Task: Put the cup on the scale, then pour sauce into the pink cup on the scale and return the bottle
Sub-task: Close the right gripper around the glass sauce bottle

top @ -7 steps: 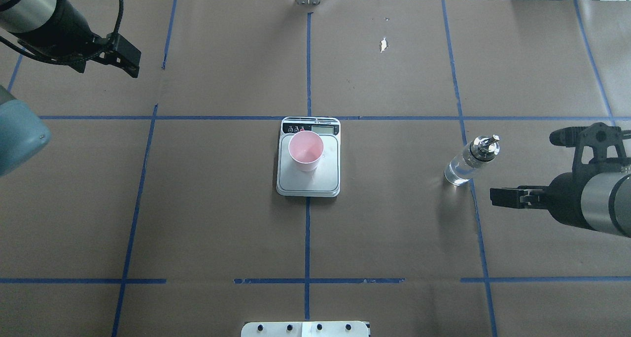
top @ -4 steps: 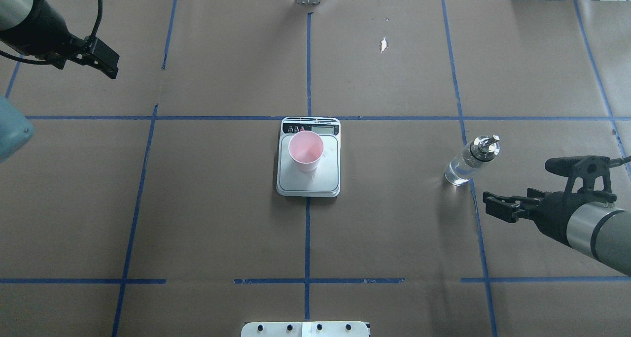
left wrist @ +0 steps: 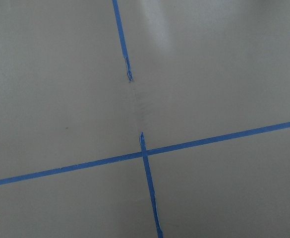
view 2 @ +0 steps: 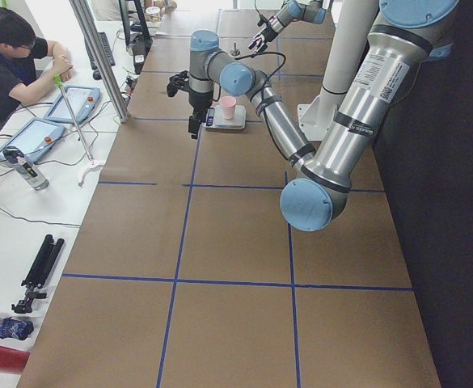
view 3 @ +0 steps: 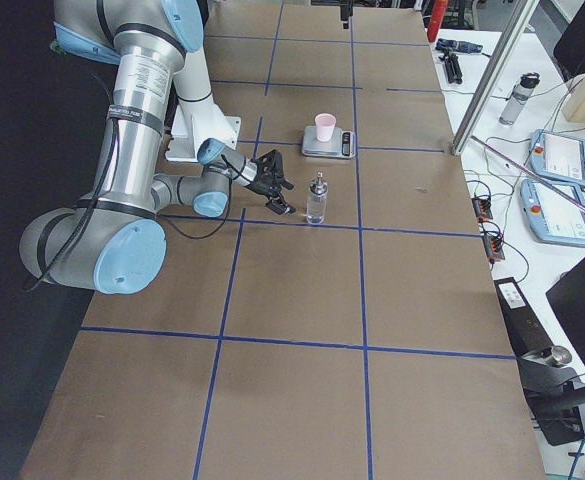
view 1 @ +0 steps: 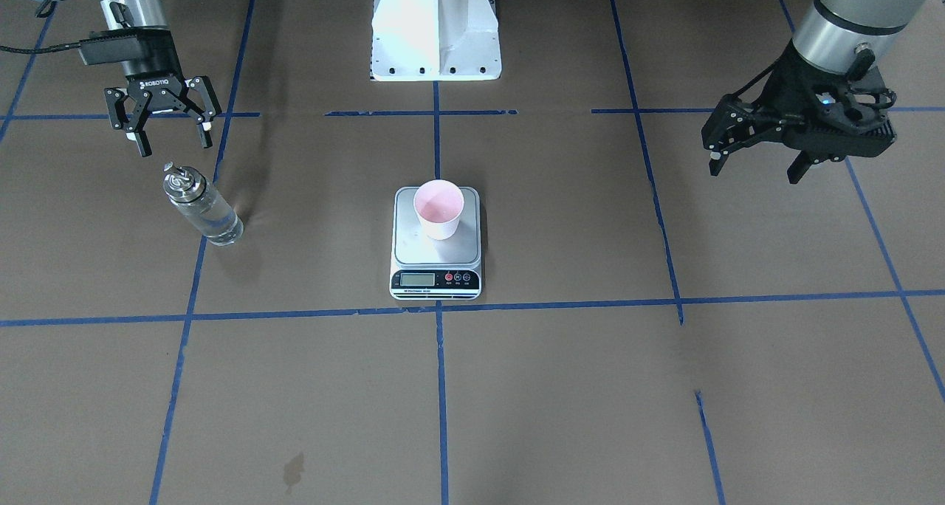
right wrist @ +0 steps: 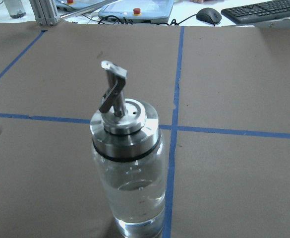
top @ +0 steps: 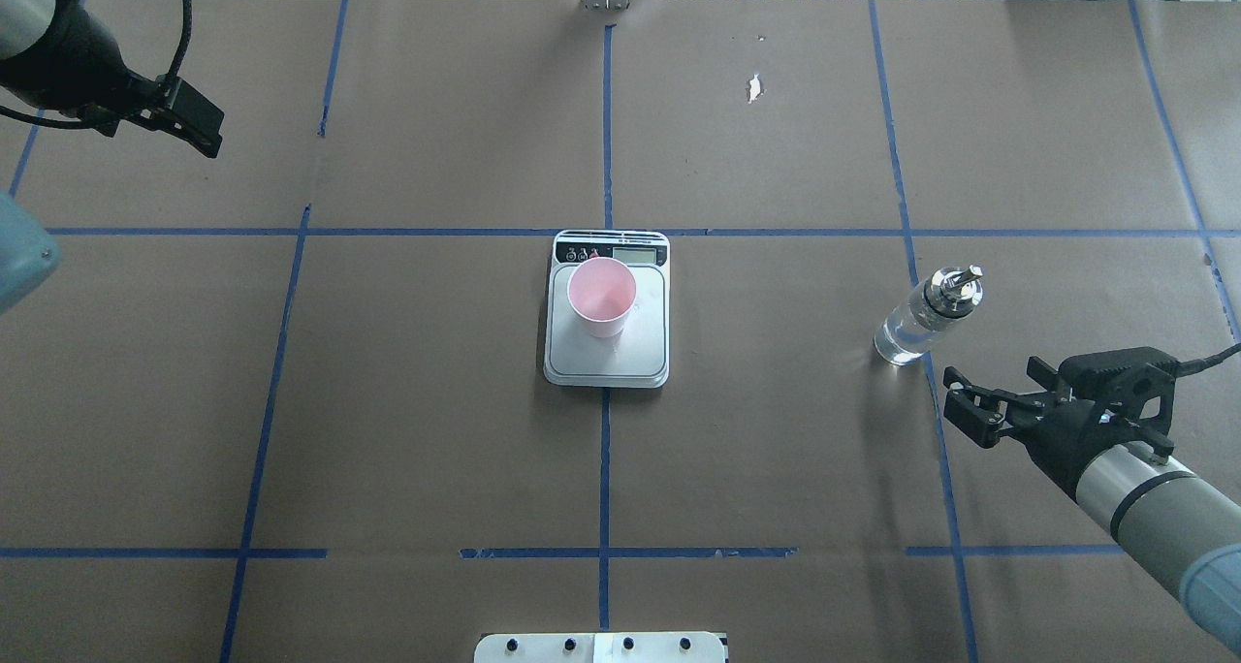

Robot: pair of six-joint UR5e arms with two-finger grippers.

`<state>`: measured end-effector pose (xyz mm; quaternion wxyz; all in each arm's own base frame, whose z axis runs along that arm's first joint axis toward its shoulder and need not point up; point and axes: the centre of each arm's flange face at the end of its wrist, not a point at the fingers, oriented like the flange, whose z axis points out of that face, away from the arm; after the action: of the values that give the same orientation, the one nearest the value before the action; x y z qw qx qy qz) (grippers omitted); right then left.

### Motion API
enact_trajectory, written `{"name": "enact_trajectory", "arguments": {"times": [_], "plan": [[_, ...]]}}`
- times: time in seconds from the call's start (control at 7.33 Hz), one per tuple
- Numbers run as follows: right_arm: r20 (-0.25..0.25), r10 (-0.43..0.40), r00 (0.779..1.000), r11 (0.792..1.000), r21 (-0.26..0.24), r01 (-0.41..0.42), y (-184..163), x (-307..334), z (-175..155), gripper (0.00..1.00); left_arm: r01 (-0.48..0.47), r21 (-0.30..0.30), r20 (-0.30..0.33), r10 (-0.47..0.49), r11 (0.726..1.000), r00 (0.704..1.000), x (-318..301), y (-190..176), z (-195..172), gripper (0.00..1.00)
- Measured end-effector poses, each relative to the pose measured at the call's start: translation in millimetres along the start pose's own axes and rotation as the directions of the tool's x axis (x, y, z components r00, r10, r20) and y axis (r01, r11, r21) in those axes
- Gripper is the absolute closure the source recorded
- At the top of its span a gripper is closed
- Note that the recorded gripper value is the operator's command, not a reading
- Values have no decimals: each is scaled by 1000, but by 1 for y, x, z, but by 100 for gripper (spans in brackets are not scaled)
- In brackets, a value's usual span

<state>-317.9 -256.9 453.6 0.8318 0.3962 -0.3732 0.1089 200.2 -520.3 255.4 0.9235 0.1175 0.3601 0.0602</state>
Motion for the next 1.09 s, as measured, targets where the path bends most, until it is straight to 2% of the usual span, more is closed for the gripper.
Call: {"name": "enact_trajectory", "arguments": {"times": [0.14,0.41,1.09], "plan": [[6,-3,1000,1000,26,3,6,-5,3,0,0,-1,1,0,1000,1000,0,0,0,0],[19,-11,1000,999,46,10,14,-19,12,0,2,-4,3,-2,1000,1000,-2,1,2,0],[-29,-112,993,989,92,114,31,-19,39,0,12,-20,14,-12,1000,1000,-7,-2,11,0]]}}
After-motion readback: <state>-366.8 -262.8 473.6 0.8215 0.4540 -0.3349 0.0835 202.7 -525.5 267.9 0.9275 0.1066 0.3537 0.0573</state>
